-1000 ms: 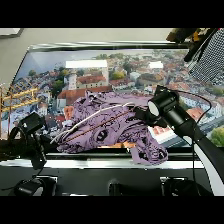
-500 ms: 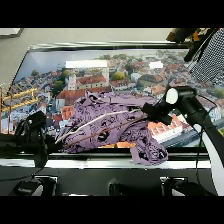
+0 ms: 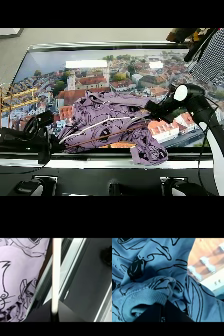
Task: Fold the clothes and pants, and hang the long-sleeved shirts on hangers.
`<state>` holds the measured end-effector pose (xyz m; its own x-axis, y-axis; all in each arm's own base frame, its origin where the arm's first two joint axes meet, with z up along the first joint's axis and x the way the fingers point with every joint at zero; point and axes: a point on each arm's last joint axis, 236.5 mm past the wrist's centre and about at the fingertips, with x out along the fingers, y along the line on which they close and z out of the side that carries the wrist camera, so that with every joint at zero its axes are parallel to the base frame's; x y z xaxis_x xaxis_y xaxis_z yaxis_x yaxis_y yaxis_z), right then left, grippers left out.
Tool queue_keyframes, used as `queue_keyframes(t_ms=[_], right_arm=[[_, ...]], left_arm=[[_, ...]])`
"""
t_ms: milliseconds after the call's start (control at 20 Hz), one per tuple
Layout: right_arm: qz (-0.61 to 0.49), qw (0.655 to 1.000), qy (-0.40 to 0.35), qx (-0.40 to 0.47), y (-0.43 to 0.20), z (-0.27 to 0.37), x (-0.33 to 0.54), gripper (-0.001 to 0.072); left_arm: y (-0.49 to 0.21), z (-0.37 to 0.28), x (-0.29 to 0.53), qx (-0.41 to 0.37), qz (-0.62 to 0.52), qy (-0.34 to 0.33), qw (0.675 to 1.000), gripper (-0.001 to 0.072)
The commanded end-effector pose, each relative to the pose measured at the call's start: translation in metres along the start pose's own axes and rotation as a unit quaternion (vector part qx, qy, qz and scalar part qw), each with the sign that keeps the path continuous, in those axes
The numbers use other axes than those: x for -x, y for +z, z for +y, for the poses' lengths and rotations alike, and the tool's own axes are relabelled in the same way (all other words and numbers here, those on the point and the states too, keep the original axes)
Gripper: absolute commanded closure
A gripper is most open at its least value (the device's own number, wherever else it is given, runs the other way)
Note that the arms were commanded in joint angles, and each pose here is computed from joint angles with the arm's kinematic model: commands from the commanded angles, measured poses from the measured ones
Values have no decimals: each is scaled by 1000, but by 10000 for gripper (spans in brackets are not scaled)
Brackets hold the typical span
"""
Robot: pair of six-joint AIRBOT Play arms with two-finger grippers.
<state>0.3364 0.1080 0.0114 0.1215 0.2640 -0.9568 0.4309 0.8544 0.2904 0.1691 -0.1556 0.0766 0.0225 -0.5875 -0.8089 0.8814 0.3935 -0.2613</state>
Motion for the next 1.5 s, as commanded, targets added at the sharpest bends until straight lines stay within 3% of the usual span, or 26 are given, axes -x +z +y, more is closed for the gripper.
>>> queue_keyframes(t_ms=[0, 250, 550, 1150, 1450], right_arm=[[3, 1000, -8, 10, -1, -4, 0, 664], [-15, 1000, -21, 12, 8, -10, 0, 664], [-23, 1000, -11, 9, 11, -5, 0, 664], [-27, 1000, 6, 8, 13, 3, 0, 664], [-41, 996, 68, 40, 0, 29, 32, 664]], left_arm=[[-2, 4, 5, -5, 7, 14, 1000, 676], [9, 15, 38, -2, -29, 76, 997, 677], [8, 11, 16, -4, -7, 28, 1000, 677], [15, 24, 4, -1, -8, 27, 1000, 676], [17, 16, -23, -25, 21, -18, 999, 676]])
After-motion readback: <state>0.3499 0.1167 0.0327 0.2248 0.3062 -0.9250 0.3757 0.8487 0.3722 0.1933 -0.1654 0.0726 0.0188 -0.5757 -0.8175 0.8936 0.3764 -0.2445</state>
